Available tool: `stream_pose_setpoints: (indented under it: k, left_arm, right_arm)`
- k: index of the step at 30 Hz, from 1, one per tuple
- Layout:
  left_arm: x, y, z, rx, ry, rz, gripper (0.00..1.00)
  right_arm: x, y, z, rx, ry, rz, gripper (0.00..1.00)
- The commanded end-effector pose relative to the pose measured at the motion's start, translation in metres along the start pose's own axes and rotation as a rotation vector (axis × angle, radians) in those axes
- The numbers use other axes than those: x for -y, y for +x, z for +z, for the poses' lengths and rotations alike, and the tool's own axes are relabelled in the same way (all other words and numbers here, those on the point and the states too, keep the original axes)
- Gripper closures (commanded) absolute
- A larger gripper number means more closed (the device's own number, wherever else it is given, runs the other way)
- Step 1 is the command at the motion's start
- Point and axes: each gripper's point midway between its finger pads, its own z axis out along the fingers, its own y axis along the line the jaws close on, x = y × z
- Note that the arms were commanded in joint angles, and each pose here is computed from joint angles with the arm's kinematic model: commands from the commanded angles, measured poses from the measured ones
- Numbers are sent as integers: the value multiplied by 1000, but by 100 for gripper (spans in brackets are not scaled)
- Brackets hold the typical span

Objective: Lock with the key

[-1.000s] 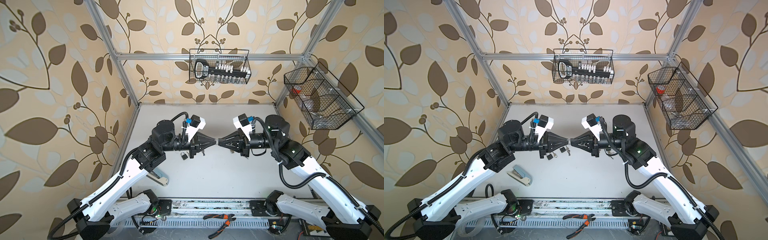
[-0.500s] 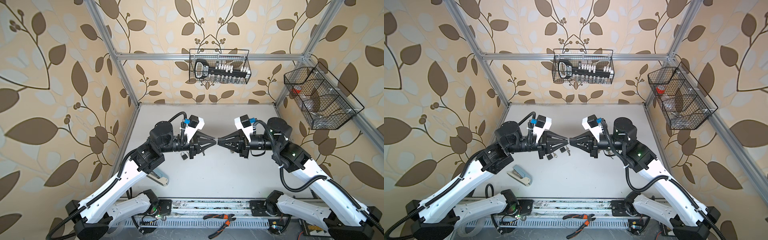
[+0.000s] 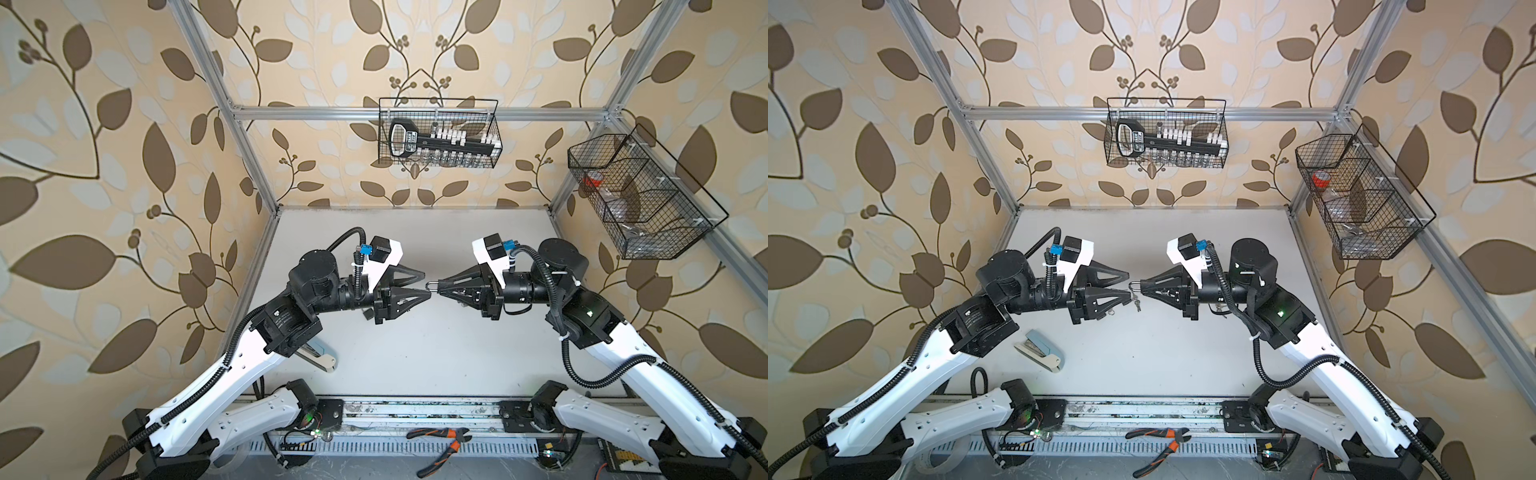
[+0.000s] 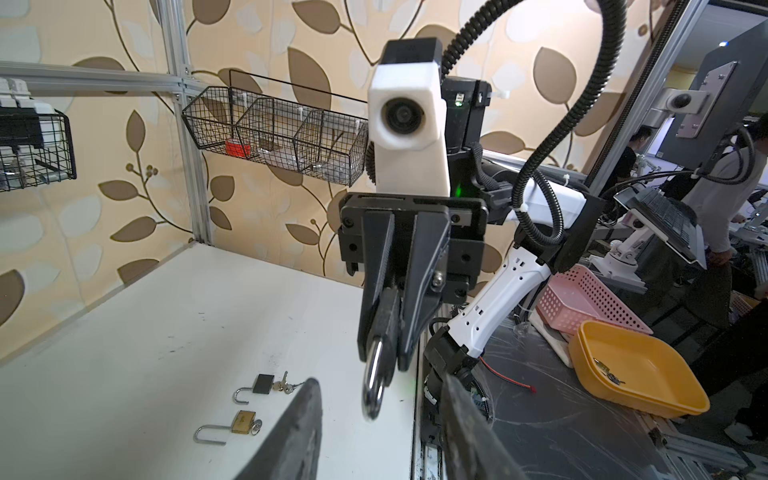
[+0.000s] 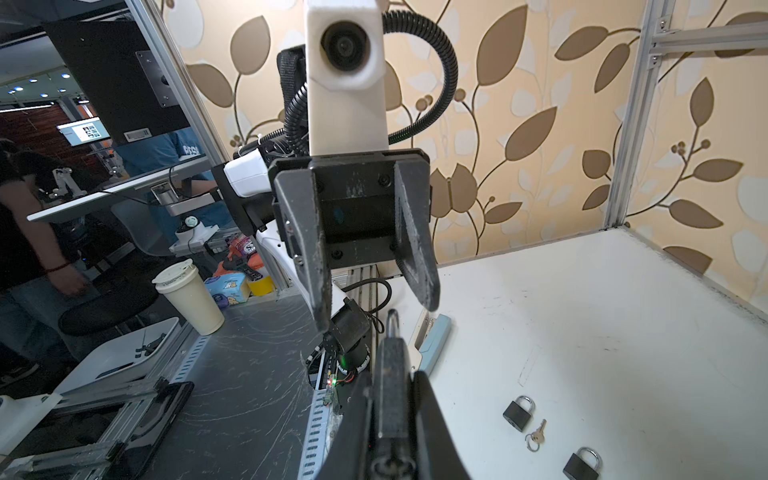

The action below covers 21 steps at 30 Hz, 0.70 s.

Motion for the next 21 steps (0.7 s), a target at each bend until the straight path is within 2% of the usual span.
stream_pose_setpoints:
  k: [1,5,10,16,21]
  left_arm:
    - [5,-6,3,20,39,23,54]
    - [7,-3,9,7,74,10,55]
    - [6,-3,13,5,87,4,68]
    - [7,-6,10,18,82,13,70]
    - [7,-6,8,21,68,16,78]
  right_arm:
    - [-10,-5,-3,28,-43,-29,100]
    - [-12,-6,-1,35,-70,-21,100]
    - [-13,-5,0,33,-81,-13,100]
    - [-5,3,3,11,-55,4,100]
    - [-5,4,3,7,-52,3,100]
